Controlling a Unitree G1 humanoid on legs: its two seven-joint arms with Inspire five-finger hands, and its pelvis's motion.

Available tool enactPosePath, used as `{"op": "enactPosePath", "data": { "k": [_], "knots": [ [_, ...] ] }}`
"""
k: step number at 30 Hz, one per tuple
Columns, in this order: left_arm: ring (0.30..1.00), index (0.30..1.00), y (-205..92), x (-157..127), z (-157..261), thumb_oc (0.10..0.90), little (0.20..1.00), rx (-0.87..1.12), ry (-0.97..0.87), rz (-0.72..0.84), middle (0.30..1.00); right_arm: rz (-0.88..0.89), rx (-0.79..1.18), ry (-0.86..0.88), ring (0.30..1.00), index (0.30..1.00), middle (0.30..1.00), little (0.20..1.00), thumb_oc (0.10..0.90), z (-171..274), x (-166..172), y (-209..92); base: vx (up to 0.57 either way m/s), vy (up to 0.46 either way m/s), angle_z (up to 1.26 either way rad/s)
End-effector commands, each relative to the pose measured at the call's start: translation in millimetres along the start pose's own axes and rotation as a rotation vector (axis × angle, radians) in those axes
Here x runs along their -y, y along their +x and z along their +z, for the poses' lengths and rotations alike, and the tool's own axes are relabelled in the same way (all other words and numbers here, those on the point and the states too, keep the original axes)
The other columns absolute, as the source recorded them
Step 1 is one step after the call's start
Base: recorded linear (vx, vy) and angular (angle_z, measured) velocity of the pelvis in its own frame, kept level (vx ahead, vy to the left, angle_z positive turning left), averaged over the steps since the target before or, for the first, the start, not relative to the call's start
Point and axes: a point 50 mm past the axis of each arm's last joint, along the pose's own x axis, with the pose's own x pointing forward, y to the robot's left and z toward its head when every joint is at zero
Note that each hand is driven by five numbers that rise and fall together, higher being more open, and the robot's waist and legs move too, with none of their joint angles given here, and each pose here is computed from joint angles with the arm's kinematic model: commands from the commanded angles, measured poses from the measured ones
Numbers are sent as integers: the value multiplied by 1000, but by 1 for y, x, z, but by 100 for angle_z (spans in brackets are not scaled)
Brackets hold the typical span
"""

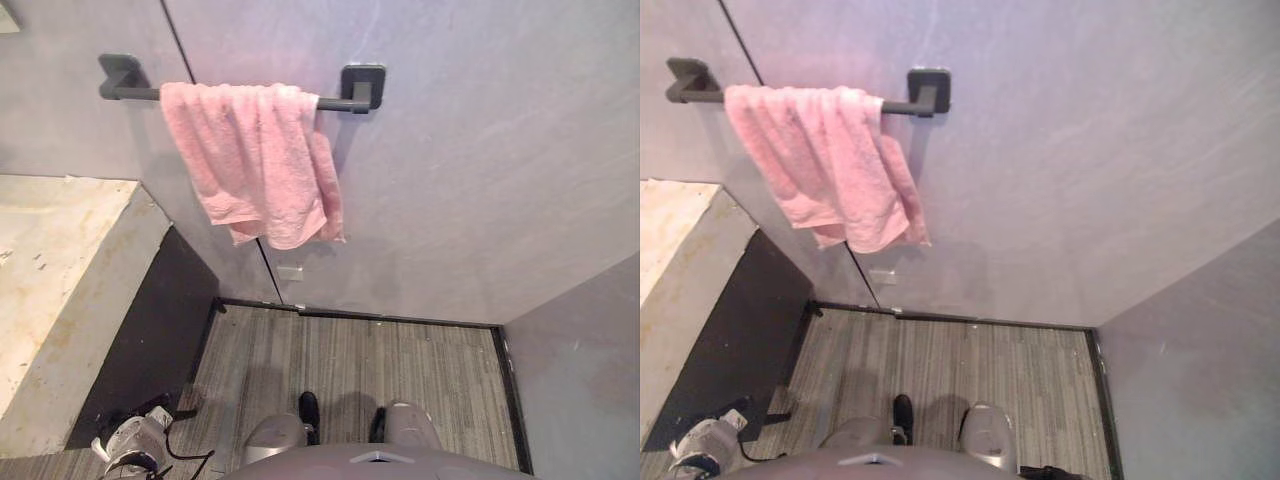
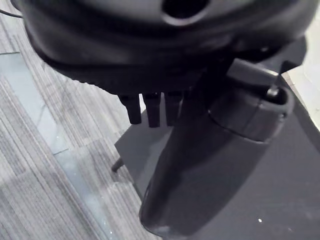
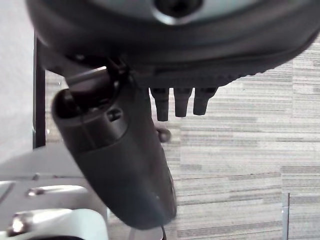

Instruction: Organize the bathroom.

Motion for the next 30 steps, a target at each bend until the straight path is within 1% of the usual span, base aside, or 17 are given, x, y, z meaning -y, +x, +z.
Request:
{"op": "enactPosePath", "data": {
  "k": [1,2,4,6,7,10,11,13,15,18,19,22,23,25,28,30],
  "knots": [
    [900,900,1,-6,68,800,900,303,111,-90,900,-17,20,-38,900,900,900,900,800,-4,8,-2,133,-260,4],
    [900,900,-3,1,77,800,900,364,160,-134,900,-9,46,-16,900,900,900,900,800,1,8,-2,71,-203,17],
    [900,900,-7,6,80,800,900,413,209,-180,900,-5,68,-5,900,900,900,900,800,5,9,-3,55,-167,45],
    [900,900,-19,26,87,800,900,483,299,-327,900,13,147,-11,900,900,900,900,800,24,10,-6,102,-164,71],
    [900,900,-28,37,98,800,900,544,399,-429,900,13,236,-21,900,900,900,900,800,41,14,-10,93,-96,47],
    [900,900,-33,41,104,800,900,572,445,-470,900,5,282,-23,900,900,900,900,800,52,14,-13,42,-51,38],
    [900,900,-43,46,118,800,900,625,524,-555,900,8,384,-42,900,900,900,900,800,76,16,-22,45,-74,38],
    [900,900,-52,49,129,800,900,677,588,-611,900,-5,466,-59,900,900,900,900,800,94,18,-31,40,-56,10],
    [900,900,-72,50,156,800,900,784,619,-674,900,-23,677,-100,900,900,900,900,800,141,21,-63,54,-48,-9],
    [900,900,-89,55,179,800,900,888,596,-693,900,-27,867,-155,900,900,900,900,800,176,17,-96,26,-40,1],
    [900,900,-101,63,191,800,900,951,592,-706,900,-30,961,-182,900,900,900,900,800,193,13,-114,22,-62,-3],
    [900,900,-125,82,209,800,900,1071,637,-738,900,-50,1121,-229,900,900,900,900,800,224,13,-149,40,-68,-2],
    [900,900,-135,89,216,800,900,1120,654,-744,900,-51,1188,-253,900,900,900,900,800,238,11,-166,55,-57,3],
    [900,900,-154,100,238,800,900,1203,652,-748,900,-45,1266,-269,900,900,900,900,800,264,7,-192,59,-40,4],
    [900,900,-173,109,256,800,900,1280,612,-745,900,-22,1330,-286,900,900,900,900,800,286,-5,-215,14,-8,1],
    [900,900,-195,119,276,800,900,1344,562,-758,900,-8,1379,-307,900,900,900,900,800,308,-22,-235,16,-34,0]
  ]
}}
